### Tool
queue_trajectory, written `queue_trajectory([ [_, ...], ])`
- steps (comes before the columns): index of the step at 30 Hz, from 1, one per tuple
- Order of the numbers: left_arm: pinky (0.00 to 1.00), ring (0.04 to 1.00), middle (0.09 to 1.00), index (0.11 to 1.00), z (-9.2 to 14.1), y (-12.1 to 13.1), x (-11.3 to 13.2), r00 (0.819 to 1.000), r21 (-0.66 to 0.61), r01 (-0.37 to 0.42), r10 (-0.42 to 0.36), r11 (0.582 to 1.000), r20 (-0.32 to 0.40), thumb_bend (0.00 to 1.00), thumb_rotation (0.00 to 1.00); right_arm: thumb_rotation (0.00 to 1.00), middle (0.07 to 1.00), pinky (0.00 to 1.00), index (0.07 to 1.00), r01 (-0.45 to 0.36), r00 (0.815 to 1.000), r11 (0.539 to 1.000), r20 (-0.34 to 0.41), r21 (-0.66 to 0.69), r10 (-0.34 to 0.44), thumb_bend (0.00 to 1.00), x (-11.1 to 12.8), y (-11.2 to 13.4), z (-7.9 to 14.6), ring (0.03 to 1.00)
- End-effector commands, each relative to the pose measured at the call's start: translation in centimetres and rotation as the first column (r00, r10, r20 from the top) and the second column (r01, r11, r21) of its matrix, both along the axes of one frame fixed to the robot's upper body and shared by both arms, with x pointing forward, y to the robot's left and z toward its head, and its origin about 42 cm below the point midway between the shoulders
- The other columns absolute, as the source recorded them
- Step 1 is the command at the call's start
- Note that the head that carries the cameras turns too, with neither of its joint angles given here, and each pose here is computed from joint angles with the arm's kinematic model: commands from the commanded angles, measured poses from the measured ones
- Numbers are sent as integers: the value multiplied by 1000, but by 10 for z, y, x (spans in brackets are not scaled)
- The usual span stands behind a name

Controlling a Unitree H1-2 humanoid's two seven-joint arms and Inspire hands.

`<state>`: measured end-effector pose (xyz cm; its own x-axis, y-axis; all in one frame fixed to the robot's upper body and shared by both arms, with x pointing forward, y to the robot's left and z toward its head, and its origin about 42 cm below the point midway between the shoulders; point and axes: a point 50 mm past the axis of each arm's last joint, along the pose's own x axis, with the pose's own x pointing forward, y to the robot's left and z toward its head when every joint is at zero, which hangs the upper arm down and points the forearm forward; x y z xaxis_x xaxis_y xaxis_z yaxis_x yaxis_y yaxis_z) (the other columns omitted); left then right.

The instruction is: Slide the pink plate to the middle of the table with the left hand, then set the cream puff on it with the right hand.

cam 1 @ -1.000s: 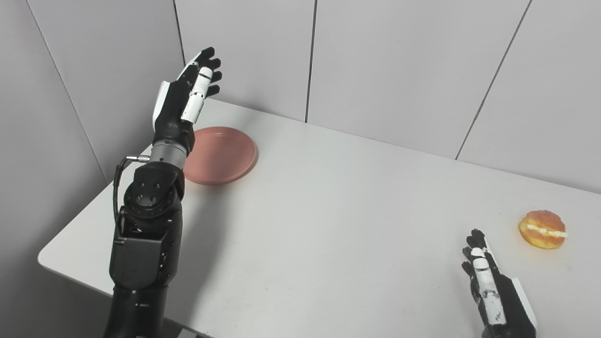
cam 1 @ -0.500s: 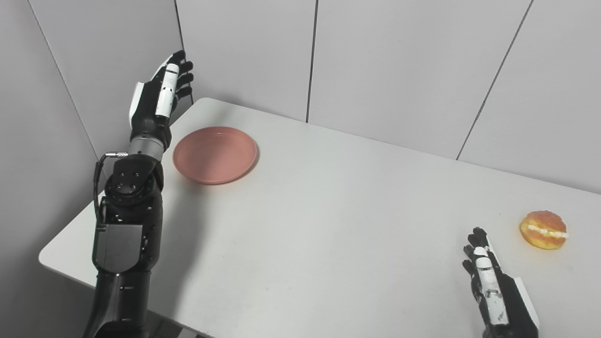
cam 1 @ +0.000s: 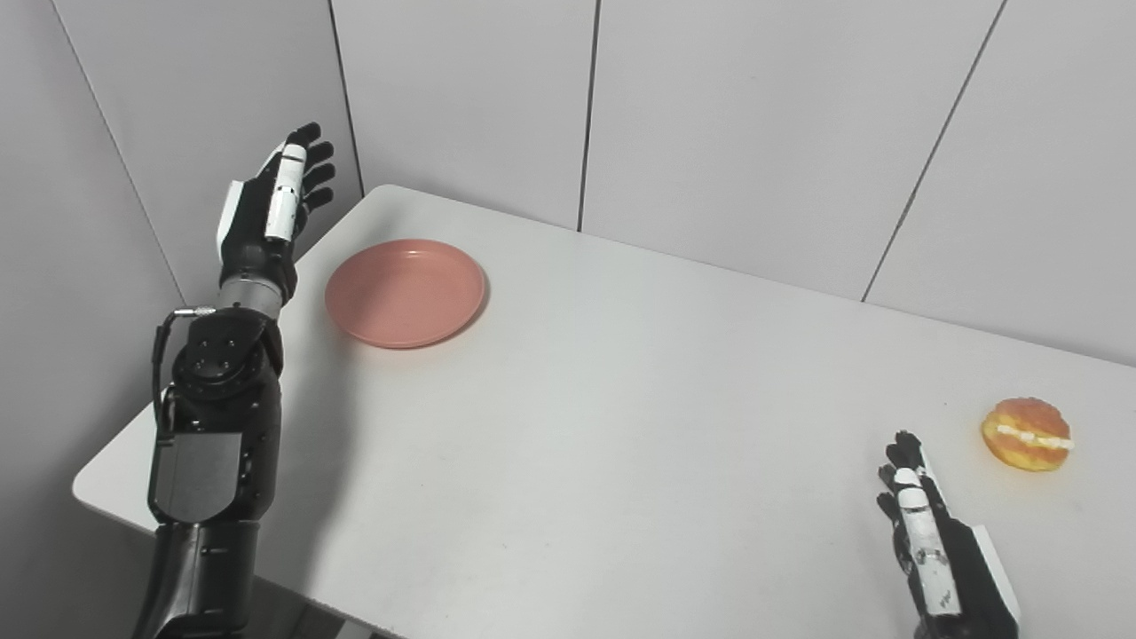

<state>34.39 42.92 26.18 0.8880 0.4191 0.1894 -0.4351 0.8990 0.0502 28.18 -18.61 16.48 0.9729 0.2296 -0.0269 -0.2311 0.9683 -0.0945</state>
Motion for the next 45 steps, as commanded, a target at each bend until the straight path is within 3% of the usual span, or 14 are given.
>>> queue_trajectory([
  [1, 874, 884, 884, 860, 23, 9, 2, 996, 53, -13, 8, 999, 88, 359, 975, 1000, 1000, 1000, 1000, -9, 998, 1000, 59, 22, 7, 96, 3, 1, 15, 1000],
  [23, 867, 882, 885, 861, 0, 26, 19, 998, -6, -61, 61, 998, 16, 323, 986, 1000, 1000, 1000, 1000, -4, 998, 1000, 60, 15, 3, 92, 1, 2, 20, 1000],
  [45, 869, 884, 888, 858, -22, 40, 33, 998, -68, -61, 59, 996, -36, 301, 972, 1000, 1000, 1000, 1000, -8, 998, 1000, 65, 30, 6, 97, 3, 0, 20, 1000],
])
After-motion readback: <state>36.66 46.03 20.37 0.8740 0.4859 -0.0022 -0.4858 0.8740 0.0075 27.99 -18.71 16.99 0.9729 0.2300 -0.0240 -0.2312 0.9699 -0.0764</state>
